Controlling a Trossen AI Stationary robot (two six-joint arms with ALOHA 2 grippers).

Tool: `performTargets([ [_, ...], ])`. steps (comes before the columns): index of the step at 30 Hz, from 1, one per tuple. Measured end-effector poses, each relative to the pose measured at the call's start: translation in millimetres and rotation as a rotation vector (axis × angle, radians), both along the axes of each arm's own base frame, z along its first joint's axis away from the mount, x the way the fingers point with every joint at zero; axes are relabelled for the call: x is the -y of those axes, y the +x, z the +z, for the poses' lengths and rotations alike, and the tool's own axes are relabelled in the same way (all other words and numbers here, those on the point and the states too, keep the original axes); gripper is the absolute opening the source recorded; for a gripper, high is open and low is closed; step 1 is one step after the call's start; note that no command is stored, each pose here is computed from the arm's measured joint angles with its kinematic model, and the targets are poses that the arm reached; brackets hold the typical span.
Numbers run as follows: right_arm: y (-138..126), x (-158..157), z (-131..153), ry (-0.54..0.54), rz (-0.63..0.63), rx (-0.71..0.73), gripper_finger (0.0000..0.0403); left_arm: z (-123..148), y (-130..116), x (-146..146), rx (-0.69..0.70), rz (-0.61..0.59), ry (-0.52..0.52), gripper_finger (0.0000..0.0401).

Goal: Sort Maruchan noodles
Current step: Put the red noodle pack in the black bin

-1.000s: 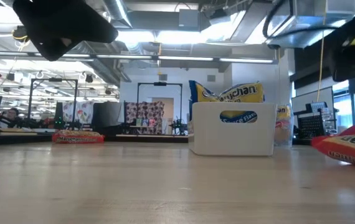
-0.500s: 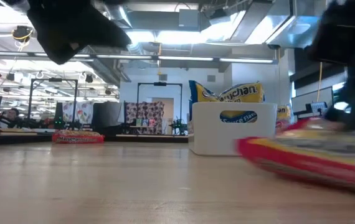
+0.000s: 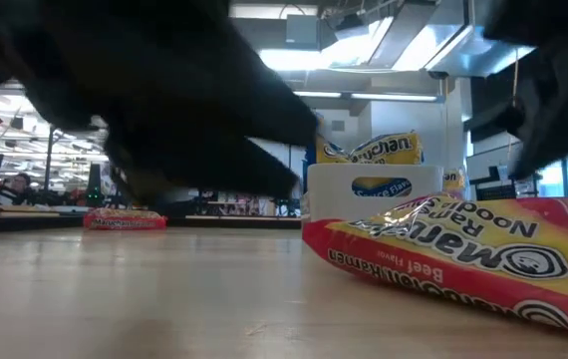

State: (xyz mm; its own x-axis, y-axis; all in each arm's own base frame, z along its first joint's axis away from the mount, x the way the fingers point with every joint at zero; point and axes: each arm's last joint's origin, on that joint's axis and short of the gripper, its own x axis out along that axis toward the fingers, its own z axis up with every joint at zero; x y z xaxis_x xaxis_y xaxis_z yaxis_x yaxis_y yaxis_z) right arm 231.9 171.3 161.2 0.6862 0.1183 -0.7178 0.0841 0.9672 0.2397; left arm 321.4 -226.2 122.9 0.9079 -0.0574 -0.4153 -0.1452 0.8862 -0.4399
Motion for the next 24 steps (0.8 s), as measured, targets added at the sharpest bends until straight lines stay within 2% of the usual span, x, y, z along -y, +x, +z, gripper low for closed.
performTargets([
  [4,-14.8,7.8,-7.0,-0.056,-0.081,-0.139,0.0019,-17.8,21.4,0.2,-0.021,0.018,-0.001,0.0165],
  [8,-12.3,1.0,-18.6,-0.039,-0.081,-0.148,0.0019,-24.4,40.3,-3.2,-0.010,0.085,-0.016,0.0165],
  [13,-4.5,-17.9,-33.6,0.062,-0.019,-0.109,0.0019,-29.6,47.3,-17.7,-0.043,0.172,0.013,0.0165],
  [18,-0.2,-42.5,-46.7,0.211,0.005,-0.033,0.0019,-31.1,47.9,-32.3,-0.106,0.268,0.026,0.0165],
  [22,7.9,-56.3,-54.1,0.327,0.036,0.063,0.0019,-31.2,51.2,-38.4,-0.109,0.280,0.018,0.0165],
  [24,11.9,-58.9,-53.9,0.337,0.070,0.120,0.0019,-31.4,52.7,-41.6,-0.112,0.282,0.029,0.0165],
])
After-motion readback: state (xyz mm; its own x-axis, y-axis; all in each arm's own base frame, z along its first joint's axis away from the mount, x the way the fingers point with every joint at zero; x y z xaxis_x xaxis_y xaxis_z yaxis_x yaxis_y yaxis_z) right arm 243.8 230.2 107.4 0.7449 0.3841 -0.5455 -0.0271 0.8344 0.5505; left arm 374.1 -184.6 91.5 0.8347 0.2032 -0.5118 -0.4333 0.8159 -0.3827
